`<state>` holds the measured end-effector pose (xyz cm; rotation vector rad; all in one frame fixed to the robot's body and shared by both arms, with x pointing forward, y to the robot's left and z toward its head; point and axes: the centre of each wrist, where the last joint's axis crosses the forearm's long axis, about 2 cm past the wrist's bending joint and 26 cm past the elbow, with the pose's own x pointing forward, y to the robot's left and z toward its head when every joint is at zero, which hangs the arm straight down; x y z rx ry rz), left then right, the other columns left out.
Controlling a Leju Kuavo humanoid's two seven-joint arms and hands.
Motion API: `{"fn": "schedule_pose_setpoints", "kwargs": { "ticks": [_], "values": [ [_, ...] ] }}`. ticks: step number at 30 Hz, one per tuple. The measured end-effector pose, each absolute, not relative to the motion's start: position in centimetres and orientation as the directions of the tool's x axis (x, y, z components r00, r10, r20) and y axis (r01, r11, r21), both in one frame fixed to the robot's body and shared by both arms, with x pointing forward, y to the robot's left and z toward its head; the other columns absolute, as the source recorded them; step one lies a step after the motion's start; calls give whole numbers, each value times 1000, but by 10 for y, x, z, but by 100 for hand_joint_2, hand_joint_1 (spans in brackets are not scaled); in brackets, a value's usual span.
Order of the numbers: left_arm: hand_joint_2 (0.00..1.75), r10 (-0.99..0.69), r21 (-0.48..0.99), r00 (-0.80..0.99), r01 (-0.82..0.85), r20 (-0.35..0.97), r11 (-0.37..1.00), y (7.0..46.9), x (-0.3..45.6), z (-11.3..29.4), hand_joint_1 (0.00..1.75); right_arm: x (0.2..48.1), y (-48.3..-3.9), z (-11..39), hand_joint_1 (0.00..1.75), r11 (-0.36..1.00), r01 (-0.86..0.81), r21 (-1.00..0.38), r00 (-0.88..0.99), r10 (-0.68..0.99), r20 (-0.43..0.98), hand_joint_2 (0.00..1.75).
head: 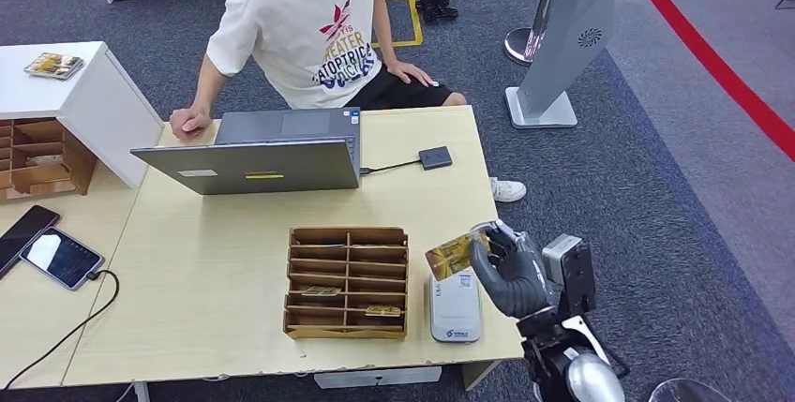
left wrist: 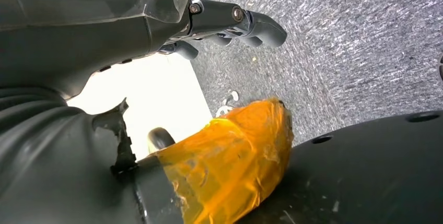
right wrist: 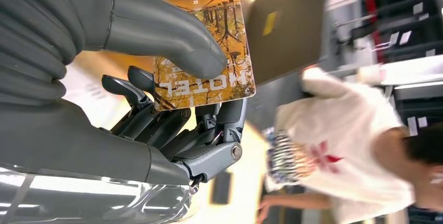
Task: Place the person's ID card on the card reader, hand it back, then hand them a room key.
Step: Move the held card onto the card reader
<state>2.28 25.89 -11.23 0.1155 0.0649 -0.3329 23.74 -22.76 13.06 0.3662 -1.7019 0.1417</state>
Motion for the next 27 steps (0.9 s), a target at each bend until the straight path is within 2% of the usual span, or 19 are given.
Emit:
{"fn": "schedule_pose_setpoints", "kwargs": {
  "ticks": [8,17,27],
  "values": [
    [0,-304,101,949,312,-87,945,257,21,-112,0,214,-248,116,175,959,-272,73,-74,-96,993,175],
    [0,-302,105,949,310,-87,945,257,20,-112,0,211,-252,115,175,962,-265,62,-70,-84,994,175],
    [0,-291,115,953,299,-83,947,255,19,-112,0,198,-254,108,175,975,-222,-29,-52,18,998,175]
  ]
}}
